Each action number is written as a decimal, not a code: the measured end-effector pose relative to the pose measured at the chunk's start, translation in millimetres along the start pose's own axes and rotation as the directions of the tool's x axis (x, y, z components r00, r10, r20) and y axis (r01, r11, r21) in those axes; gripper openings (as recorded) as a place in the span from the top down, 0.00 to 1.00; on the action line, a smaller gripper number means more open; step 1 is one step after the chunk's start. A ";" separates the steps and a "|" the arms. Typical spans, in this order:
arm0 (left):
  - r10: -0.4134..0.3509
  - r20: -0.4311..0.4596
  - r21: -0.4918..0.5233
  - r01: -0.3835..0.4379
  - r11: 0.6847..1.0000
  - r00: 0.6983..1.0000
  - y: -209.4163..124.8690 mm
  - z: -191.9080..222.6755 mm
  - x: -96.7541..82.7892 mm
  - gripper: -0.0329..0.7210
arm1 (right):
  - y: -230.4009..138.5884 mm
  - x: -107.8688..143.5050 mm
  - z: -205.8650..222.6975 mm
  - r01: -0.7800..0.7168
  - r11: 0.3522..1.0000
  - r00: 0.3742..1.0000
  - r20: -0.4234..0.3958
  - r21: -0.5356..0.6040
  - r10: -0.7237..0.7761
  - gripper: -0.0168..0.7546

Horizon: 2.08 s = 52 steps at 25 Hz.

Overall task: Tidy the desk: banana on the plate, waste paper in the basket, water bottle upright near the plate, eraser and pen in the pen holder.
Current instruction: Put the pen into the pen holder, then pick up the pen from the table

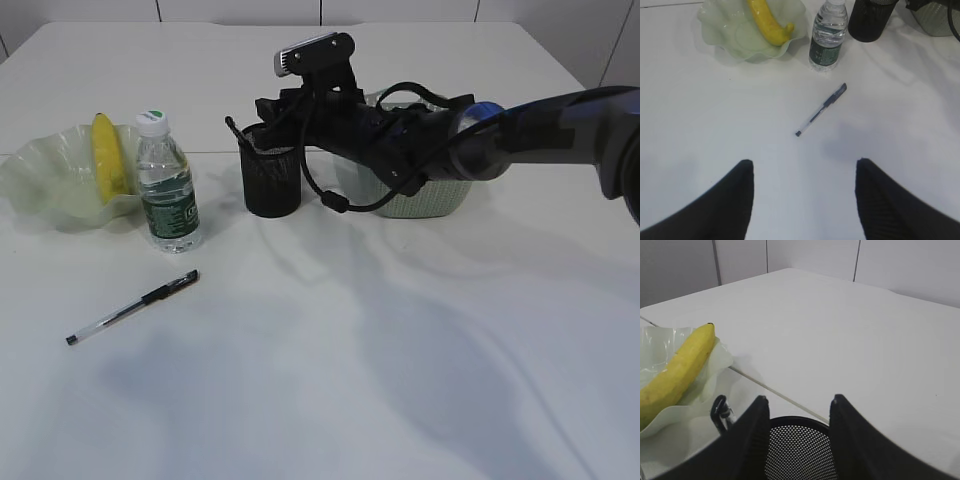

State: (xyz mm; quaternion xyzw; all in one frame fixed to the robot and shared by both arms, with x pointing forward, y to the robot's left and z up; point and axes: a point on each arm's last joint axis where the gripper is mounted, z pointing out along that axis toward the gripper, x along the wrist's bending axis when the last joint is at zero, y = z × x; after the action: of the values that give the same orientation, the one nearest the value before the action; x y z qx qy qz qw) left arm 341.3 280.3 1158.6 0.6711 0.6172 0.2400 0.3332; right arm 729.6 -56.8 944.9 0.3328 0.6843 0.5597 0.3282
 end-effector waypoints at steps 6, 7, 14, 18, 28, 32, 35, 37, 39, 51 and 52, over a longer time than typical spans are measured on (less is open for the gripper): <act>0.000 0.000 0.000 0.000 1.000 1.000 0.0 0.0 0.0 0.35 | 21.0 -4.4 -8.3 0.007 0.999 0.999 0.034 0.041 -0.008 0.59; 0.000 0.000 -0.002 0.000 1.000 1.000 0.2 0.0 0.0 0.35 | 26.8 -6.9 -12.3 0.007 0.996 0.998 0.056 0.087 -0.012 0.59; 0.003 0.003 -0.030 -0.003 1.000 1.000 2.7 0.0 -0.3 0.35 | 68.1 -25.1 -60.7 -0.063 0.893 0.971 0.235 0.446 -0.049 0.59; 0.049 0.004 -0.058 -0.049 0.997 0.999 5.3 -0.2 -0.6 0.35 | 104.3 -28.7 -93.8 -0.102 0.858 0.959 0.280 0.504 -0.051 0.62; 0.118 0.017 -0.054 -0.117 0.992 0.993 5.6 1.1 -2.2 0.35 | 125.8 2.4 -155.2 -0.030 0.595 0.998 -0.009 0.803 0.064 0.65; 0.157 0.051 -0.007 -0.157 0.988 0.986 10.2 15.8 -5.9 0.35 | 127.3 13.4 -165.1 -0.041 0.532 0.983 -0.060 0.846 0.171 0.65; 0.181 0.057 0.035 -0.183 0.982 0.982 15.5 31.9 -6.8 0.35 | 134.4 16.8 -173.1 -0.044 0.525 0.977 -0.073 0.850 0.200 0.65; 0.210 0.063 0.061 -0.214 0.975 0.976 18.3 42.3 -7.8 0.35 | 140.2 17.6 -178.0 -0.044 0.535 0.976 -0.078 0.844 0.203 0.65; 0.260 0.080 0.086 -0.266 0.960 0.962 20.8 53.8 -10.8 0.35 | 143.8 18.7 -185.0 -0.045 0.539 0.975 -0.080 0.841 0.206 0.65; 0.447 0.180 0.299 -0.482 0.824 0.876 26.6 150.1 -31.2 0.35 | 80.1 32.4 -230.4 -0.045 0.341 0.966 -0.046 0.939 0.256 0.65; 0.454 0.188 0.305 -0.491 0.816 0.871 29.9 156.4 -34.1 0.35 | 76.7 33.1 -232.9 -0.044 0.333 0.965 -0.046 0.942 0.257 0.65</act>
State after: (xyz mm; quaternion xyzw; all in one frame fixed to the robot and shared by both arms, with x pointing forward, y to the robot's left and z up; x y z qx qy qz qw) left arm 471.8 222.6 1080.2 0.8627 0.4446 0.1676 0.1734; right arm 526.4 -145.4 1054.7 0.4682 0.8738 0.1254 -0.0390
